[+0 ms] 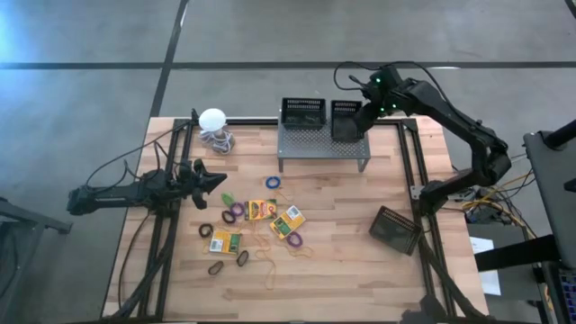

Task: Pick & Place Office Desk Supplies
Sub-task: Adjust the right black bin on the shelf, then put the black bin on the shelf

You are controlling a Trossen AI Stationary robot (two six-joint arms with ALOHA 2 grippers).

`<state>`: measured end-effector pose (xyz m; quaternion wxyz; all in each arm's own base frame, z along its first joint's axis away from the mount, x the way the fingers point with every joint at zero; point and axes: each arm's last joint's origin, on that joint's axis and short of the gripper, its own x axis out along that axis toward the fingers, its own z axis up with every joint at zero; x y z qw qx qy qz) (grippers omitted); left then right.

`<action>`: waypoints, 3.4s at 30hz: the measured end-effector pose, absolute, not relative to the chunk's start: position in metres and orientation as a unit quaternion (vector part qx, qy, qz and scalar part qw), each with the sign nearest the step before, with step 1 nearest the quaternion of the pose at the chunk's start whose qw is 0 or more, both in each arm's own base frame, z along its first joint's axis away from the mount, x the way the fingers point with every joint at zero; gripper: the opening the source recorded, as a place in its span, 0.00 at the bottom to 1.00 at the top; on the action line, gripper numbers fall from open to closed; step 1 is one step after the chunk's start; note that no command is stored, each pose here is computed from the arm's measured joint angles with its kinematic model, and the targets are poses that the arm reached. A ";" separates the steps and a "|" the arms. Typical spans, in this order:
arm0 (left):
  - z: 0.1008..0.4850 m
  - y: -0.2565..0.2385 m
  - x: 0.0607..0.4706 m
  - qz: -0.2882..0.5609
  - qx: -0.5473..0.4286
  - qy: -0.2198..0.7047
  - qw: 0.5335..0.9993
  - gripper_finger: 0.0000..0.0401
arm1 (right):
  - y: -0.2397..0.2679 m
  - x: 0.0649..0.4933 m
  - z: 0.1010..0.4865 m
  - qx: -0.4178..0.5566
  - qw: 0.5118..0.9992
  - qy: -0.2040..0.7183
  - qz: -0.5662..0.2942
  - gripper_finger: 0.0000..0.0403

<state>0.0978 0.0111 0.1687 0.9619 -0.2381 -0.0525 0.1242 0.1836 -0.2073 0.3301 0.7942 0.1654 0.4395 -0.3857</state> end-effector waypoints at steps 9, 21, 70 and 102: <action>0.169 0.011 0.098 0.124 -0.239 -0.052 0.962 0.05 | -0.092 0.206 0.350 0.088 0.854 0.446 -0.253 0.12; 0.169 0.011 0.098 0.124 -0.233 -0.052 0.963 0.05 | 0.064 0.184 0.292 0.210 0.801 0.554 -0.087 0.22; 0.171 0.011 0.098 0.122 -0.222 -0.062 0.965 0.05 | 0.099 0.251 0.252 0.036 0.874 0.484 -0.025 0.04; 0.171 0.011 0.098 0.114 -0.222 -0.062 0.966 0.05 | -0.056 0.416 0.307 -0.107 0.747 0.644 -0.123 0.03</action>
